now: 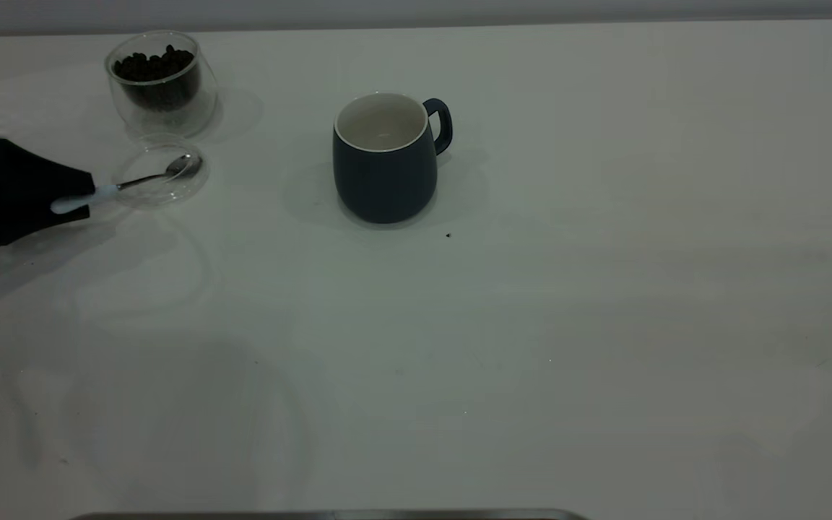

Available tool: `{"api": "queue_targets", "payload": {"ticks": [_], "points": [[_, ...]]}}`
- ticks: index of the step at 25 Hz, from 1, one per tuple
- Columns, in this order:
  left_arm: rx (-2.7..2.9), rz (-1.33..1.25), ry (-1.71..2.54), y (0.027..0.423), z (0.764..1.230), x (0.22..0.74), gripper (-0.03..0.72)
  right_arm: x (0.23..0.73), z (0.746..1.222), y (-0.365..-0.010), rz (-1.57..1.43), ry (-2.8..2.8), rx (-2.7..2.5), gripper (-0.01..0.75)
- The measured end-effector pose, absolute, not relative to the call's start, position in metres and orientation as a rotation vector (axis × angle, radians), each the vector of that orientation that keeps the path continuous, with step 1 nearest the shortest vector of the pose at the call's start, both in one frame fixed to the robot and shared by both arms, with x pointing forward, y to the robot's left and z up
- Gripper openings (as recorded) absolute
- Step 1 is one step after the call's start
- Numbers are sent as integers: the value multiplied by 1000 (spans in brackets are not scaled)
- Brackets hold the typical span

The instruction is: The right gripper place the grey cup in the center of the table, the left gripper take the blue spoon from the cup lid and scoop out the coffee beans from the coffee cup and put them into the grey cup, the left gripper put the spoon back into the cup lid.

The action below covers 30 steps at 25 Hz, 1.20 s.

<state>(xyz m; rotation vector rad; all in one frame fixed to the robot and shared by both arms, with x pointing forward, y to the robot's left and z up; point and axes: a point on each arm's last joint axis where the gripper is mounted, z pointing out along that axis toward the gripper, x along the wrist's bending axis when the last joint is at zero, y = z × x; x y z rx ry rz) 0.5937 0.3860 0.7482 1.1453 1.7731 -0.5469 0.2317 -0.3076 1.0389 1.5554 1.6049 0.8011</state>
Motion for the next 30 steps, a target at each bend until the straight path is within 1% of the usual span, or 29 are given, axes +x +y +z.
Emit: {"api": "queue_targets", "payload": {"ticks": [3,5,8,15,22,26,30], "points": [[1113,-584,1752,384,751,594,393,232,1039,-308,801,1605,1555,453],[1076,-601,1729,385,755,594,403,232,1039,-308,801,1605,1555,453],[1015,-612,1685,391,762,594,405,232,1039,-308,801,1605,1555,453],[908,-572,1696,424,782,590,405,232,1039,-308,801,1605,1555,453],[897,-568,1686,430,794,589,405,232,1039,-308,801,1605,1555,453],[938,-486,1641,436,830,596,405,232,1039,-308,801,1605,1555,453],[1000,-347,1555,439,904,601,405,232,1039,-308,801,1605,1555,453]]}}
